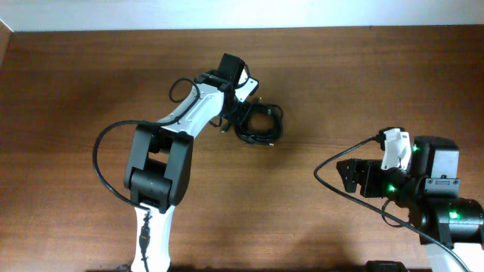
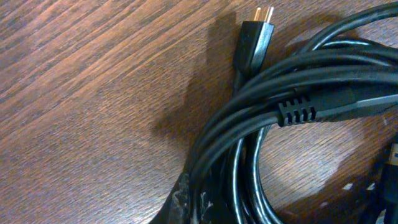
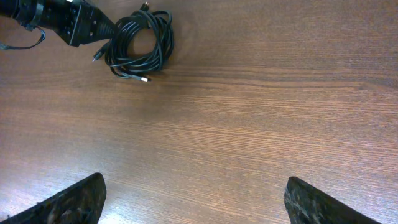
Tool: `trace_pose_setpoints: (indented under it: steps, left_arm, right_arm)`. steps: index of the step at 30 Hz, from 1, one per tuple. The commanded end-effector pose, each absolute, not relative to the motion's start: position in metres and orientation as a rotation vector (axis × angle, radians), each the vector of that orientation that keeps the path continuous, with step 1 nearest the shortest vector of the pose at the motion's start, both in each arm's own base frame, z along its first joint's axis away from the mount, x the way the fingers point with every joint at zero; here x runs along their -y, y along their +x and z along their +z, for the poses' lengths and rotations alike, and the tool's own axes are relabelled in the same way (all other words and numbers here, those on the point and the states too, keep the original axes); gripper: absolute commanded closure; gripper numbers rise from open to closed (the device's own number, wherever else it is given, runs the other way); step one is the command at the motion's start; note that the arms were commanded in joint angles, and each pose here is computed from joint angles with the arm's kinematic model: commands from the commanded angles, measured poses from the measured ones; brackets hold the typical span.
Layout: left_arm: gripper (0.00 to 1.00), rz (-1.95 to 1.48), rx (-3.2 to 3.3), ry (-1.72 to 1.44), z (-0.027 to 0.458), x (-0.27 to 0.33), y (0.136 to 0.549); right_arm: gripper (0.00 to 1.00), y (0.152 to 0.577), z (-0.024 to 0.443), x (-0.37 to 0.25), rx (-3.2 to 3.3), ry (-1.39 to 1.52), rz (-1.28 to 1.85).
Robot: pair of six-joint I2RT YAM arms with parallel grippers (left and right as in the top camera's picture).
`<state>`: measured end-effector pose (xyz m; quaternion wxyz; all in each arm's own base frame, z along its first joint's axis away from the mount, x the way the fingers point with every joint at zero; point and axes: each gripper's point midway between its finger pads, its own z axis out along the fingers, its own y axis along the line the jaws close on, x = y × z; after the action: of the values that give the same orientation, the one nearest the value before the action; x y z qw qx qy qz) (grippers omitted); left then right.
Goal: Untangle cables
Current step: 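Grasp a black cable connector end with the left gripper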
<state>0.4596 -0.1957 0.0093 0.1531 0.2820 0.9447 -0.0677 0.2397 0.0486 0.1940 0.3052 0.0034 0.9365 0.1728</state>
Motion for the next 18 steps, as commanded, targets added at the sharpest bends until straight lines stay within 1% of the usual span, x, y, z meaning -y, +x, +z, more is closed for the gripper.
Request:
trace_pose_setpoints:
  steps: [1, 3, 5, 8, 11, 12, 16, 18]
  left_arm:
    - [1.00, -0.216, -2.762, 0.829, -0.001, 0.198, 0.449]
    - [1.00, -0.221, -2.708, 0.806, 0.039, 0.201, 0.457]
    - [1.00, -0.225, -2.621, 0.746, 0.101, 0.204, 0.465]
    - [1.00, -0.230, -2.554, 0.690, 0.162, 0.202, 0.456]
    - [1.00, -0.228, -2.447, 0.670, 0.224, 0.208, 0.434]
    - [1.00, -0.230, -2.427, 0.662, 0.238, 0.209, 0.426]
    - [1.00, -0.230, -2.276, 0.681, 0.318, 0.212, 0.369]
    - [1.00, -0.233, -2.196, 0.661, 0.350, 0.208, 0.349]
  right_arm:
    - [0.09, 0.243, 0.204, -0.045, -2.448, 0.009, 0.427]
    - [0.09, 0.243, 0.204, -0.044, -2.447, 0.010, 0.424]
    - [0.09, 0.243, 0.204, -0.044, -2.447, 0.010, 0.423]
    - [0.09, 0.244, 0.201, -0.044, -2.457, 0.012, 0.425]
    - [0.09, 0.247, 0.197, -0.044, -2.473, 0.016, 0.427]
    - [0.09, 0.247, 0.197, -0.044, -2.474, 0.017, 0.427]
    - [0.10, 0.247, 0.198, -0.044, -2.471, 0.016, 0.427]
    - [0.10, 0.247, 0.198, -0.044, -2.471, 0.016, 0.427]
